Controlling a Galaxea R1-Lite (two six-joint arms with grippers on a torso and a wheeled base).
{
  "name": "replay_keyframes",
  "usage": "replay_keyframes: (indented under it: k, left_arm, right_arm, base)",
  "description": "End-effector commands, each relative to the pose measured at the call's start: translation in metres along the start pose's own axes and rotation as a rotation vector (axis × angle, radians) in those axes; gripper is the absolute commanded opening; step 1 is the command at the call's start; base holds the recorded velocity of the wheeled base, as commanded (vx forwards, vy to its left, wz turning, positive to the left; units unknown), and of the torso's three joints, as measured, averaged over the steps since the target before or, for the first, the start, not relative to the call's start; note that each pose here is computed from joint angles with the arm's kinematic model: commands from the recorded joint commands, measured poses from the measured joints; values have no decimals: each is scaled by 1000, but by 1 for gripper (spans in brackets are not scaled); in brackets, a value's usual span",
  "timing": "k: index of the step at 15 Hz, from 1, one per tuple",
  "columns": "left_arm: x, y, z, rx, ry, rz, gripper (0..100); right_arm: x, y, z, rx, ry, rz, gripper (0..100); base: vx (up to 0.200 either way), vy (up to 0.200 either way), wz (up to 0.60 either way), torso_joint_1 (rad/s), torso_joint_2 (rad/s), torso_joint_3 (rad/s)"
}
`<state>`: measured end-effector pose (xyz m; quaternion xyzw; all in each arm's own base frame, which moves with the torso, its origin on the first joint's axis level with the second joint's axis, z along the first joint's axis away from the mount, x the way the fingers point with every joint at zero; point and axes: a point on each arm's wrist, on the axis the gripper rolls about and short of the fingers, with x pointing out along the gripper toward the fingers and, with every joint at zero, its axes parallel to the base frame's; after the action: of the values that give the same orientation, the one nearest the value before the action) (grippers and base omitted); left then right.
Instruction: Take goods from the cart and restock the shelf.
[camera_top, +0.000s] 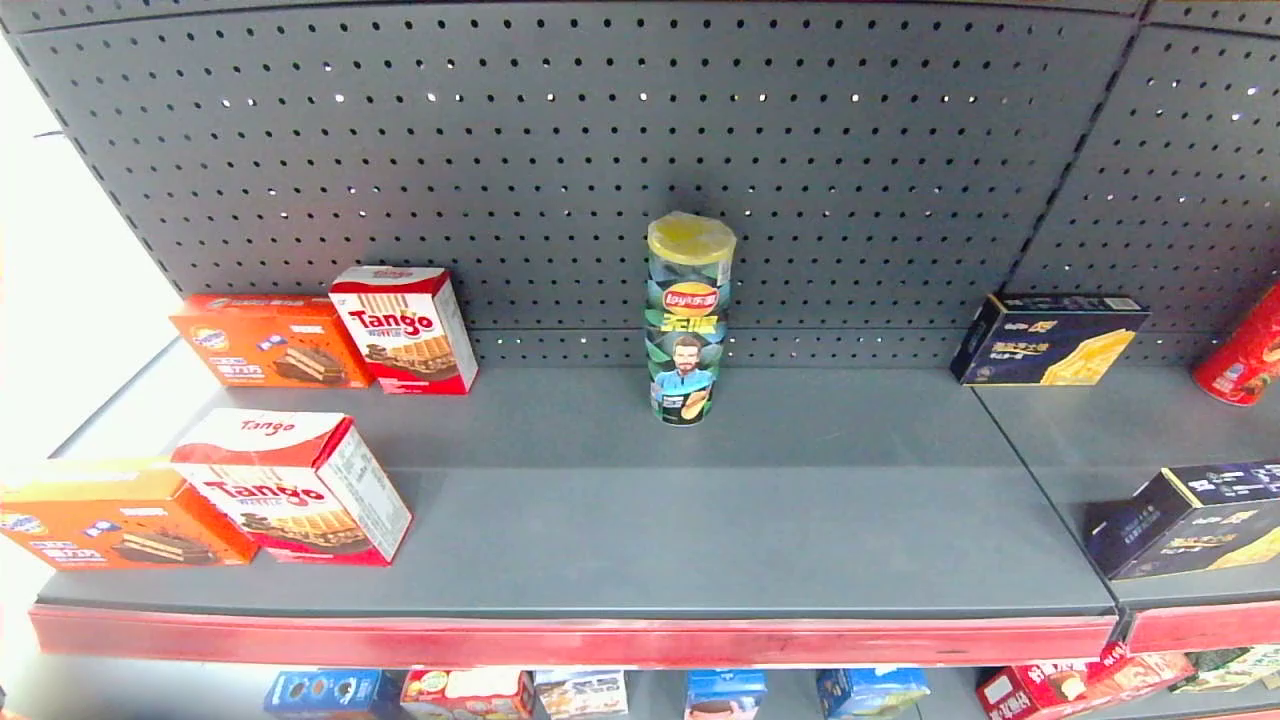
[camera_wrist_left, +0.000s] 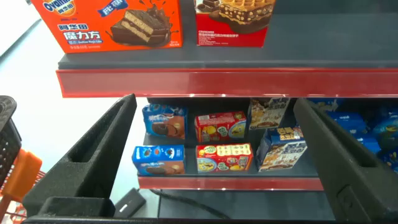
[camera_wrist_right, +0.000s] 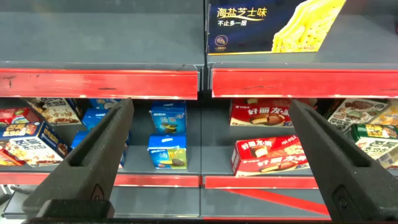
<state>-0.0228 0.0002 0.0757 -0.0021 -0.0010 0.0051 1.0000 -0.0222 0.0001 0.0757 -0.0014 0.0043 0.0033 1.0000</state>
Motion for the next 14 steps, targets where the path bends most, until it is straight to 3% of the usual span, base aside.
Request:
replay_keyframes:
  k: [1,5,14]
  left_arm:
    - [0,0,0,0,-1,1,100]
    - [0,0,0,0,-1,1,100]
    - [0,0,0,0,-1,1,100]
  right_arm:
    - [0,0,0,-2,1,1,100]
    - [0,0,0,0,1,1,100]
    - [0,0,0,1,1,1,100]
  base:
    - [0,0,0,0,0,0]
    - [0,0,0,0,0,0]
    - [0,0,600,3,2,2]
